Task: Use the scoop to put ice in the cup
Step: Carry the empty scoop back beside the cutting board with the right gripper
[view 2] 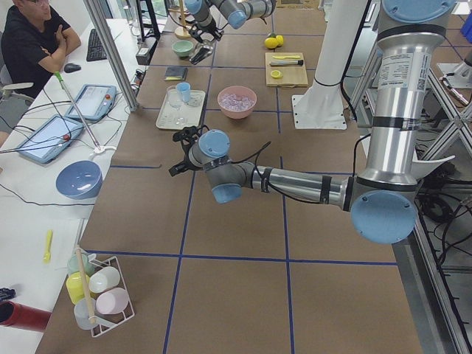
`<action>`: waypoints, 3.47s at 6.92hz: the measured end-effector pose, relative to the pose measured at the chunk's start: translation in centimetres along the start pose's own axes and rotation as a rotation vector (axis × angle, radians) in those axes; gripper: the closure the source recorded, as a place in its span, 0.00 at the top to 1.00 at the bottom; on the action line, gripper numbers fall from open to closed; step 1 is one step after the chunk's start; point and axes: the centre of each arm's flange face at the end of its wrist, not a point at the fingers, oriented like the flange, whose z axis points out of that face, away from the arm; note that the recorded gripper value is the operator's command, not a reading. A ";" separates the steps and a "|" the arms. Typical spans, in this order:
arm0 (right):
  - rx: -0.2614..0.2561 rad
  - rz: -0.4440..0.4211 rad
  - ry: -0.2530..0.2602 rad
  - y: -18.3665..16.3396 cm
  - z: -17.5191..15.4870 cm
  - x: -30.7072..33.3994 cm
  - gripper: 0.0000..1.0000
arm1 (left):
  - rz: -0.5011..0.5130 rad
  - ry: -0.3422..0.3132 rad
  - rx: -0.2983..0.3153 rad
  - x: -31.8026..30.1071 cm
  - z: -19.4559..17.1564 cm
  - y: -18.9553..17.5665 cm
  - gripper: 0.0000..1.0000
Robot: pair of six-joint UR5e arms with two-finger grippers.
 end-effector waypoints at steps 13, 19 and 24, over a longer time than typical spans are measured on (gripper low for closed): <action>0.165 0.599 -0.262 19.1 20.6 21.4 0.00 | -0.328 -0.140 -0.289 -6.6 -3.2 5.8 1.00; 0.244 0.744 -0.366 18.7 24.2 14.4 0.00 | -0.356 -0.158 -0.373 -10.2 -7.5 6.5 1.00; 0.133 0.768 -0.481 17.3 25.7 7.1 0.00 | -0.285 -0.168 -0.477 -12.5 -8.8 3.2 1.00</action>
